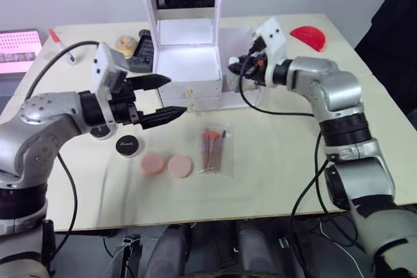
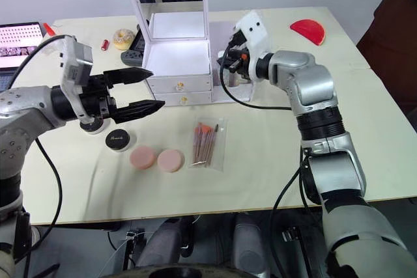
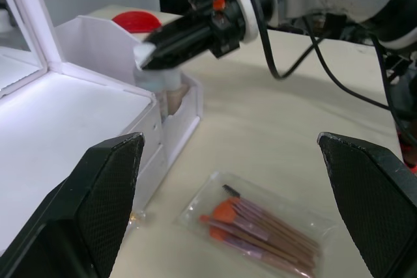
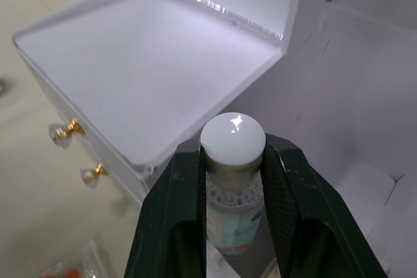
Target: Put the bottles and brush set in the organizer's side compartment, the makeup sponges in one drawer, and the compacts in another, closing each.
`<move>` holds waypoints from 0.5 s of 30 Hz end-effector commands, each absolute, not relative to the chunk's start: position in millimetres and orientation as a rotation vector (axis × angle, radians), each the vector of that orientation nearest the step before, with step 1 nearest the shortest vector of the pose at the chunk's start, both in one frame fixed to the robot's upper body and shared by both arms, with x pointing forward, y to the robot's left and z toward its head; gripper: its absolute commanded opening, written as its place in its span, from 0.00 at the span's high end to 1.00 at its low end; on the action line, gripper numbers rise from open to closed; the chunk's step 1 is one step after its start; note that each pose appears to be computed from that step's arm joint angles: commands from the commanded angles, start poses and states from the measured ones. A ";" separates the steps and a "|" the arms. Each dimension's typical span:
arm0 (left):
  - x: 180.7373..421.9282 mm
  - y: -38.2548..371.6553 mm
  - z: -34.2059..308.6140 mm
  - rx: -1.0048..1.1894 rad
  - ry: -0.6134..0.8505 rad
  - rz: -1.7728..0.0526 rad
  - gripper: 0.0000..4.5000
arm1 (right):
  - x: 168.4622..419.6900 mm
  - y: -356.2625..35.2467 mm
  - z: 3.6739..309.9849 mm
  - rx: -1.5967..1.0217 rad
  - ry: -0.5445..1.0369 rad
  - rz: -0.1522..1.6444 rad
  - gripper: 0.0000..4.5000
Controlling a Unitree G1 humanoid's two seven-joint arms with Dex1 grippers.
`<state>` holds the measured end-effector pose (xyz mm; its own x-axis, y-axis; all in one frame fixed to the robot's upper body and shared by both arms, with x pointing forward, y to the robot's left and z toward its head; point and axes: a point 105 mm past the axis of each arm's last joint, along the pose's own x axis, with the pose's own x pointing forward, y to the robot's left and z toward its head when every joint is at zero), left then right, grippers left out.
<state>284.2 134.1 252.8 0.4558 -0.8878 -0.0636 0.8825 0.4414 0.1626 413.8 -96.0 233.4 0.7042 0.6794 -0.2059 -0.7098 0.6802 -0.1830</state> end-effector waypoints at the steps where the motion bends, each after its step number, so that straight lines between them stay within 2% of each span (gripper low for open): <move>1: 278.4 134.3 268.6 0.216 -0.088 -1.093 0.00 | 415.8 -90.3 238.0 -0.289 0.077 0.786 0.85; 7: 277.9 134.2 269.2 0.219 -0.087 -1.091 0.00 | 424.4 -93.8 217.3 -0.298 0.118 0.762 0.85; 14: 278.8 135.7 268.3 0.216 -0.083 -1.088 0.00 | 425.0 -94.0 211.4 -0.280 0.134 0.766 0.85; 15: 279.1 136.0 267.6 0.215 -0.081 -1.087 0.00 | 424.3 -93.7 212.7 -0.278 0.129 0.770 0.62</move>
